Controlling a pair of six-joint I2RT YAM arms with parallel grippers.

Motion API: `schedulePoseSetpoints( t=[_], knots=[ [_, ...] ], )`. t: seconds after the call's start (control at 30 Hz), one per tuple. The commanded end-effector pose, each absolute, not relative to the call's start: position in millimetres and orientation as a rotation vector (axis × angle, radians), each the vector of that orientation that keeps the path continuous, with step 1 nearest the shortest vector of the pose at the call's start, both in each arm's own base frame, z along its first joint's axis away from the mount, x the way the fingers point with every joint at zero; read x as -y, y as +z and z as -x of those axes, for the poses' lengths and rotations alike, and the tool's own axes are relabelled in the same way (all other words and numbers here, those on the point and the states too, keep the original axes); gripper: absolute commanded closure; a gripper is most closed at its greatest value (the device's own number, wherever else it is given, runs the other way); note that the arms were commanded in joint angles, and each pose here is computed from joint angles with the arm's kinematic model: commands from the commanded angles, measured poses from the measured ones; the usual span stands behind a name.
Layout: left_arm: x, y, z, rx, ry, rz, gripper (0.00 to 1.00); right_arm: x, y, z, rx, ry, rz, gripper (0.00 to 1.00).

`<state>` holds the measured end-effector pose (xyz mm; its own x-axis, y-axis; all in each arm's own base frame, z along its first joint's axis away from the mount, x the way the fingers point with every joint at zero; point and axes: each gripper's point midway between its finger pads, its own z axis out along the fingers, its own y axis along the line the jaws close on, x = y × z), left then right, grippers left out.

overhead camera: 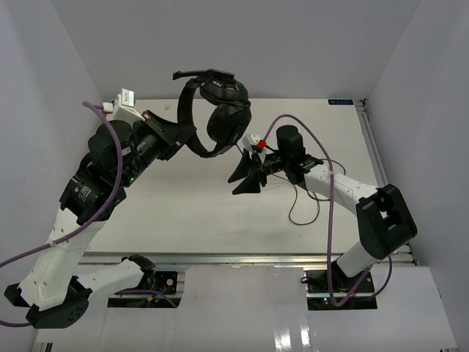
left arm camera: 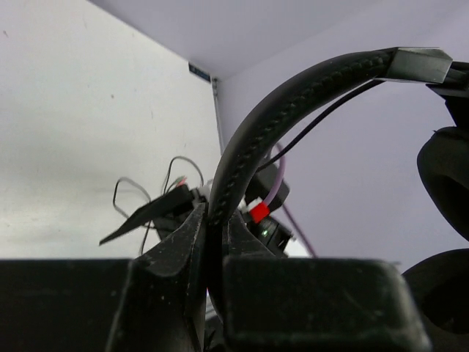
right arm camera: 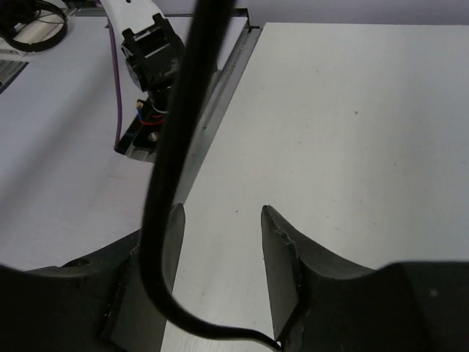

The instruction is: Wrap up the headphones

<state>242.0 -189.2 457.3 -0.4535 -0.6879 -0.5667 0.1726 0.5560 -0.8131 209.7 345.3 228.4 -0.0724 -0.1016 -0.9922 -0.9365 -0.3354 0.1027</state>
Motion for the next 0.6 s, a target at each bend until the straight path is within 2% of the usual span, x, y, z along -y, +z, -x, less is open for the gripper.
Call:
schedulePoseSetpoints(
  t=[0.0,0.1,0.4,0.57],
  knots=[
    [168.6,500.7,-248.4,-1.563,-1.111,0.561,1.0,-350.0,265.8,-182.5,-0.999,1.503,1.524,0.59],
    [165.3,503.7,-255.1,-1.534,-1.091,0.587,1.0,-348.3,265.5,-179.8,-1.015,1.472,1.514,0.74],
    [145.8,506.0,-270.6,-1.44,-0.991,0.662,1.0,-328.9,248.4,-185.5,-1.153,1.221,1.534,0.9],
    [147.1,495.8,-284.2,-1.421,-0.968,0.7,1.0,-307.6,228.0,-198.9,-1.292,0.987,1.585,0.92]
  ],
)
